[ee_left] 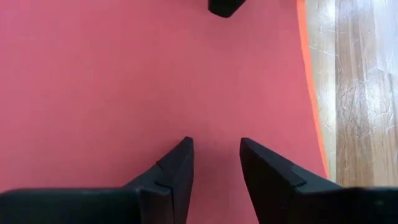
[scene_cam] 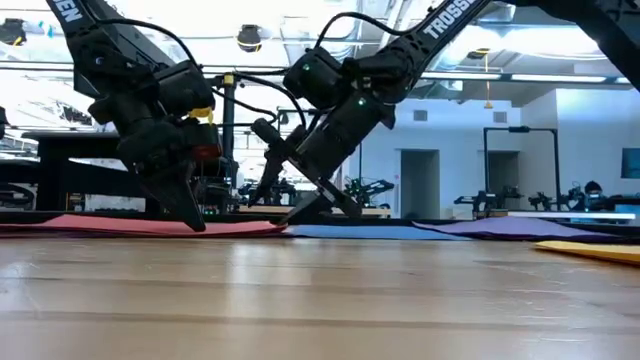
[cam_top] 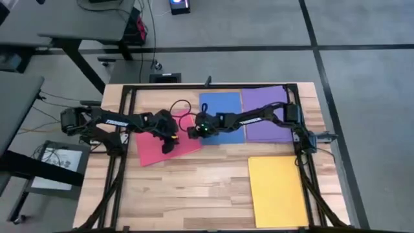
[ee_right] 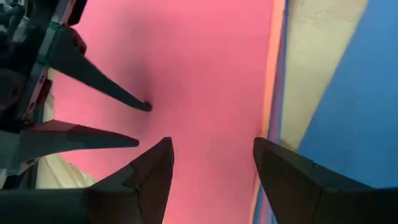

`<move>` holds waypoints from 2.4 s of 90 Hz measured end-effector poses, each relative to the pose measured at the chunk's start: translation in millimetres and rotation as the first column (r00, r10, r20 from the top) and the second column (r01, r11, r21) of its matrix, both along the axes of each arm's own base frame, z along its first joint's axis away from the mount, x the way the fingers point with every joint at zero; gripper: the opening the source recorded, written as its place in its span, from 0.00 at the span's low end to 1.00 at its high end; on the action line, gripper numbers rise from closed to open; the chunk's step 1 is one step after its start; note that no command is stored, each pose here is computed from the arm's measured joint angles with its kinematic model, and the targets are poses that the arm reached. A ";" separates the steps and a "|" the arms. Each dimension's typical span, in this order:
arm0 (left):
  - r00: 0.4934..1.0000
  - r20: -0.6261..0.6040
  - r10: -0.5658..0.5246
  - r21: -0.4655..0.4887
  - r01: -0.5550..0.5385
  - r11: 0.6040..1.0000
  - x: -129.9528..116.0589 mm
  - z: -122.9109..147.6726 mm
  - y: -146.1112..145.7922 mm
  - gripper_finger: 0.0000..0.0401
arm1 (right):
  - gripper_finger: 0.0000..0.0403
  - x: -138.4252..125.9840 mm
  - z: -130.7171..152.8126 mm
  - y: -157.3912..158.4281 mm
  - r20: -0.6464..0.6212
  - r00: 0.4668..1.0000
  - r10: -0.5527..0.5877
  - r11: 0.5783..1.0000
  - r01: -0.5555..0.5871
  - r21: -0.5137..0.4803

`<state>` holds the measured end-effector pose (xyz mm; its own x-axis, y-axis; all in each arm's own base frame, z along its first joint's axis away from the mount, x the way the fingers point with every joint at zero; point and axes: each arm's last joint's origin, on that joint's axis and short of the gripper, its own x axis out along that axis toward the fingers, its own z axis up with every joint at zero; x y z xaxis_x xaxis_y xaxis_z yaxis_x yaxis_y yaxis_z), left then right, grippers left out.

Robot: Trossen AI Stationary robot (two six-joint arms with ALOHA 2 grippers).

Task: Organize paper
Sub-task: Put the pink paper into the bottom center of the table

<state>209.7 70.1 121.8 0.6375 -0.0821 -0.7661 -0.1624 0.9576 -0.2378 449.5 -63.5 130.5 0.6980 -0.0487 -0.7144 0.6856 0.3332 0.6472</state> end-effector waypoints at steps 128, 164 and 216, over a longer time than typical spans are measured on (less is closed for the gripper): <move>0.993 0.115 0.021 0.007 -0.022 1.000 9.9 7.3 -0.6 0.29 | 0.52 7.3 2.5 11.2 0.080 0.994 0.075 0.997 -0.074 -0.022; 0.999 0.033 0.044 0.110 -0.047 0.993 17.0 37.4 10.6 0.29 | 0.52 10.8 25.8 -28.9 0.086 0.988 0.127 0.983 -0.113 -0.147; 0.892 -0.369 0.261 0.155 -0.218 0.964 -30.7 27.5 112.8 0.40 | 0.52 9.4 24.6 -26.6 0.061 0.977 0.203 0.972 -0.194 -0.132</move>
<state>179.0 183.0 149.3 0.2831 0.1316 -0.9500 -0.4477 0.8941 -0.0096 458.9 -90.1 155.2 0.7530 0.0106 -0.6580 0.5498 0.5392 0.6379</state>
